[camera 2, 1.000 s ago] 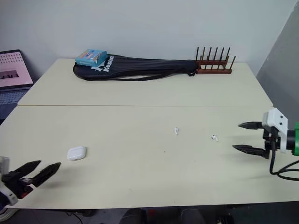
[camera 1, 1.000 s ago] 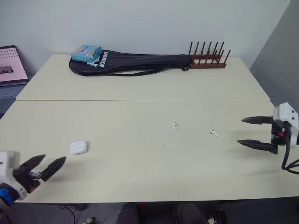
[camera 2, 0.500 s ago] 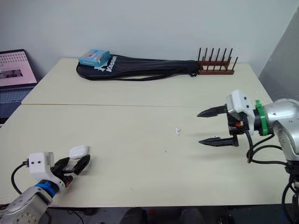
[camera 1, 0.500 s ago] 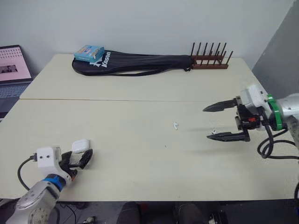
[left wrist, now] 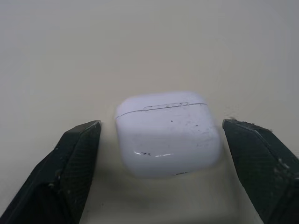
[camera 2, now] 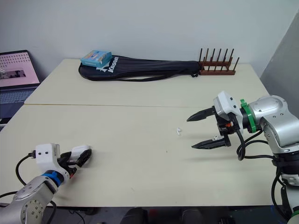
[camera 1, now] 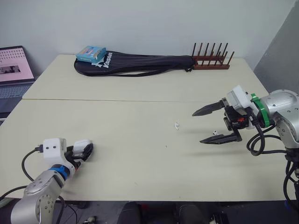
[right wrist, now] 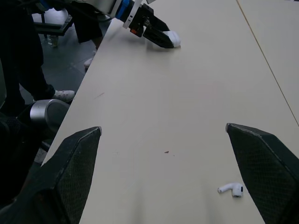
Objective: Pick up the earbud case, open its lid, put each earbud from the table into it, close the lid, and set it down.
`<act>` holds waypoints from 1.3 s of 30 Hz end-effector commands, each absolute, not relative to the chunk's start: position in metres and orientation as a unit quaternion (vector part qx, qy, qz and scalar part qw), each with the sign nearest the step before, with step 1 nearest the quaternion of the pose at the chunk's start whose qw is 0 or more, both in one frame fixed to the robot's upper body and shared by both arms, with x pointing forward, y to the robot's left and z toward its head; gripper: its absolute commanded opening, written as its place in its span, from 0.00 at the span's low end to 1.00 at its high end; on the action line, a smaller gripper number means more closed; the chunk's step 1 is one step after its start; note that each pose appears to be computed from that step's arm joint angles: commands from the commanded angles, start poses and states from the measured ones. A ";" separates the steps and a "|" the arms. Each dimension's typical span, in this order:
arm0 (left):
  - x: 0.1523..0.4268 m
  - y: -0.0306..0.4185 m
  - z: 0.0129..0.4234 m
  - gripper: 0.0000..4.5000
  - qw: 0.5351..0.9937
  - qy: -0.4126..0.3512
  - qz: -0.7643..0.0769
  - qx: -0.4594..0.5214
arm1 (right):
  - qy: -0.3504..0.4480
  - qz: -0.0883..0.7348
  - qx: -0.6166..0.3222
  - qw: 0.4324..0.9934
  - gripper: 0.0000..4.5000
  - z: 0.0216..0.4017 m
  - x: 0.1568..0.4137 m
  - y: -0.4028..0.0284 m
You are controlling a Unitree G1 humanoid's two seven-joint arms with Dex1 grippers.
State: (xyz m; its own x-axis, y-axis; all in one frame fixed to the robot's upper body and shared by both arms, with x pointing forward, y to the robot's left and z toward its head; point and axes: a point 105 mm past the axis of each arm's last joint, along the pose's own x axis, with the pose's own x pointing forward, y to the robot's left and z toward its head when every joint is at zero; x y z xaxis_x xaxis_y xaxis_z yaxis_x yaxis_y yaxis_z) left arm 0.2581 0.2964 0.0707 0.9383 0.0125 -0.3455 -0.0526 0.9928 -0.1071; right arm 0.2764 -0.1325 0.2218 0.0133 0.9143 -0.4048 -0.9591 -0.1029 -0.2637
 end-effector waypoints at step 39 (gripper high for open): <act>0.257 0.067 0.124 0.62 0.802 -0.125 -0.559 0.172 | 0.203 0.552 -0.046 0.808 1.00 0.185 0.261 -0.118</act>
